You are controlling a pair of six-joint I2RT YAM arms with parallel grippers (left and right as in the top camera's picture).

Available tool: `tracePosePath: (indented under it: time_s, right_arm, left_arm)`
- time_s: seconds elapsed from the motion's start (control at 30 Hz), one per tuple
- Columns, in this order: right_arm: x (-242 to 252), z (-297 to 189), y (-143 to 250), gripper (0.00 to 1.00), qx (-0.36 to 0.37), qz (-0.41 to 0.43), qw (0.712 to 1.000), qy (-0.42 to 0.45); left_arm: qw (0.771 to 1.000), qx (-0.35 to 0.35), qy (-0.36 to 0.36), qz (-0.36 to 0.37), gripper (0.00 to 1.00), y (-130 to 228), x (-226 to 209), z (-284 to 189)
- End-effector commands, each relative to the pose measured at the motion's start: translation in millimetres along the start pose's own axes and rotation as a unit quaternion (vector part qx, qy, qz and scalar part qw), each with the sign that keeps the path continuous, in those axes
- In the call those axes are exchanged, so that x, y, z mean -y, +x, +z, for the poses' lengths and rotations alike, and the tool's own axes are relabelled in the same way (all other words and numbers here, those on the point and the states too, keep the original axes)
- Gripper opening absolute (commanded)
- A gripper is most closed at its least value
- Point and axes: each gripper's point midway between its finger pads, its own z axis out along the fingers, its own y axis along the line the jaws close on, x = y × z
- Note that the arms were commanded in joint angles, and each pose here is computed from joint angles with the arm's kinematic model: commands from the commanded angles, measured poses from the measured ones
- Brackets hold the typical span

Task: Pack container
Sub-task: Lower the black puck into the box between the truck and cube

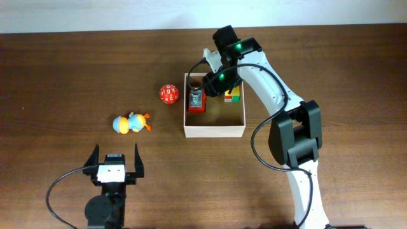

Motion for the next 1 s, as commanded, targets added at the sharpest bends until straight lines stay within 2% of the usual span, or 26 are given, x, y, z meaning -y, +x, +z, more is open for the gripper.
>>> tracePosePath:
  time_s: [0.0,0.3,0.4,0.97]
  right_arm:
    - [3.6,-4.6,-6.9,0.64,0.013,-0.024,1.0,0.007]
    - [-8.0,-4.5,-7.4,0.62,0.017,-0.059,0.998,-0.027]
    - [-13.4,-4.3,-7.1,0.59,0.017,-0.063,0.997,-0.038]
    - [-38.6,0.7,3.5,0.59,-0.008,-0.086,0.995,-0.054]
  left_arm:
    - [1.0,0.0,-0.006,0.006,0.99,0.4,-2.4,-0.3]
    - [1.0,0.0,-0.006,0.006,0.99,0.4,-2.4,-0.3]
    - [1.0,0.0,-0.006,0.006,0.99,0.4,-2.4,-0.3]
    - [1.0,0.0,-0.006,0.006,0.99,0.4,-2.4,-0.3]
